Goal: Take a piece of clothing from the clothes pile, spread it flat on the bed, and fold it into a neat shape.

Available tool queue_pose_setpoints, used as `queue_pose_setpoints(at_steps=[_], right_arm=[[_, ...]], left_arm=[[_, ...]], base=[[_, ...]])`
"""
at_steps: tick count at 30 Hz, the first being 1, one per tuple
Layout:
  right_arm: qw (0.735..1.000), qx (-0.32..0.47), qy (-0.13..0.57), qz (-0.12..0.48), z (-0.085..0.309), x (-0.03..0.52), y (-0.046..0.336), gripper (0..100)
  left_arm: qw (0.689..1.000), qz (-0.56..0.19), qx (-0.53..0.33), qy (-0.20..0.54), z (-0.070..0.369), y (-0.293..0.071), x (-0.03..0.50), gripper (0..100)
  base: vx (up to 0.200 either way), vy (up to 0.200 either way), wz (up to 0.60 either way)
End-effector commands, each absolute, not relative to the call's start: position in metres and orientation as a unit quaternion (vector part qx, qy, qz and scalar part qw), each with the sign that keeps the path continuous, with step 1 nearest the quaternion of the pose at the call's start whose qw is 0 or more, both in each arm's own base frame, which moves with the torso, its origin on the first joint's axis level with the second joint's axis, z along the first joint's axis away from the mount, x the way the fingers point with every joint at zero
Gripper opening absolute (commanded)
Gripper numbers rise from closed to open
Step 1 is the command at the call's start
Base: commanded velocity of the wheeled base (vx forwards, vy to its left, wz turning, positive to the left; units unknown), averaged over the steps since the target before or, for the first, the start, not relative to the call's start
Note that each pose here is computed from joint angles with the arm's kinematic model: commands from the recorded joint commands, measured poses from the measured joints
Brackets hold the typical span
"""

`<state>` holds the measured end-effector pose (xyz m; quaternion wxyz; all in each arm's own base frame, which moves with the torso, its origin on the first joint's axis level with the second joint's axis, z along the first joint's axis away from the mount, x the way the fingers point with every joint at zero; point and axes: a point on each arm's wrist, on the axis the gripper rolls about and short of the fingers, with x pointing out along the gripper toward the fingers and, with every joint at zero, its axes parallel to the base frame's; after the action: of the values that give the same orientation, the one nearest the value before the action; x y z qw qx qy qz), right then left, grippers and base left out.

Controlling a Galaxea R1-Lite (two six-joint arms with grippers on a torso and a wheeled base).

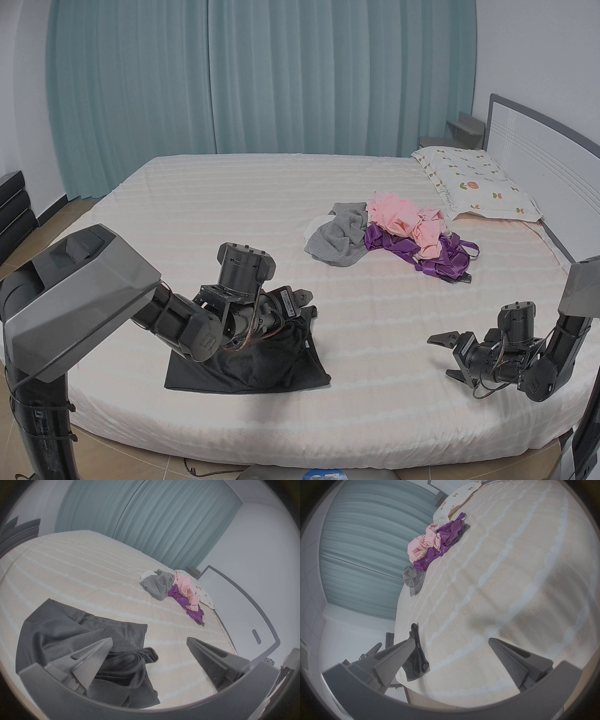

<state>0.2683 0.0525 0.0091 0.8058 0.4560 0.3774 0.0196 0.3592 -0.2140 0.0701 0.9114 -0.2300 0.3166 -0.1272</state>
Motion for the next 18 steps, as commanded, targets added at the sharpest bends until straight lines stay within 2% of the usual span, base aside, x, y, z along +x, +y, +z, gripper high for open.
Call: queue_pose_setpoints(at_steps=[1,7,13,18], right_arm=[[0.805,0.456,0.38,0.018,0.008,0.268,0.053,100],[0.805,0.456,0.379,0.019,0.008,0.267,0.052,100],[0.804,0.455,0.383,0.02,0.007,0.266,0.054,100],[0.803,0.453,0.385,0.021,0.007,0.265,0.055,100]], left_arm=[[0.91,-0.121,-0.248,0.31,0.084,-0.204,0.35,100],[0.895,-0.094,-0.307,0.309,0.107,-0.166,0.318,100],[0.863,-0.076,-0.367,0.34,0.083,-0.128,0.294,100],[0.837,-0.049,-0.411,0.358,0.069,-0.11,0.282,100]], base=[[0.0,0.0,0.0],[0.0,0.0,0.0],[0.0,0.0,0.0],[0.0,0.0,0.0]])
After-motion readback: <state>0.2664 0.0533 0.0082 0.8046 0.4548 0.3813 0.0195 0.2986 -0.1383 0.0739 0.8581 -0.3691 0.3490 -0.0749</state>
